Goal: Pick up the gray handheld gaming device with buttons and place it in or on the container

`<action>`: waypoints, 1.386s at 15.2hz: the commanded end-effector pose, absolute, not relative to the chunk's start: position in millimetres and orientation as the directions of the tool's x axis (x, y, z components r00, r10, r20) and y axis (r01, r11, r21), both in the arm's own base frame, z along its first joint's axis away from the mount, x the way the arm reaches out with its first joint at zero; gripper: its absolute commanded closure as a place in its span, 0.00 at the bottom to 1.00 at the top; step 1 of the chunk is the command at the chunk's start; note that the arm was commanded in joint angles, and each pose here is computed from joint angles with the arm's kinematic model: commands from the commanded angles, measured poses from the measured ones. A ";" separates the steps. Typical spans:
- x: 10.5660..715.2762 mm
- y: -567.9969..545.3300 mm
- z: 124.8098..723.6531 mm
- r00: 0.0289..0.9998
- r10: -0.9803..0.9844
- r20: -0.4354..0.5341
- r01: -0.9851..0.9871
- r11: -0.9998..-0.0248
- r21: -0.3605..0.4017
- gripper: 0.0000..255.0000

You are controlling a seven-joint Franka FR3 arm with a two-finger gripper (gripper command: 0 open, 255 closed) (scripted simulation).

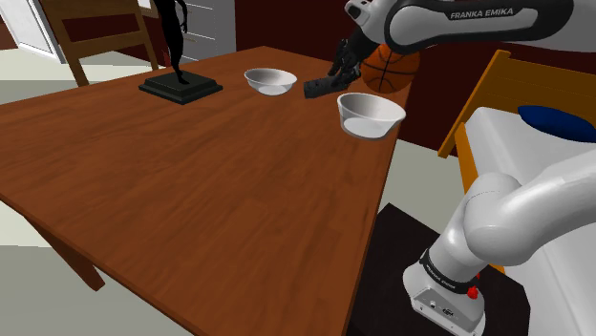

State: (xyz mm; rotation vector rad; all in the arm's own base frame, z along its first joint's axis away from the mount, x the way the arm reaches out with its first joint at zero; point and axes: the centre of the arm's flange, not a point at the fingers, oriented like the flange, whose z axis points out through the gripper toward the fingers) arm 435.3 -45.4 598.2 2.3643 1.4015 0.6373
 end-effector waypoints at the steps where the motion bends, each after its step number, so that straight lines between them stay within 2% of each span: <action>1: 435.3 -46.2 608.4 0.420 0.882 0.213 0.740 -0.468 0.483 1.00; 21: 435.3 -46.2 714.0 0.420 0.882 0.213 0.740 -0.468 0.483 1.00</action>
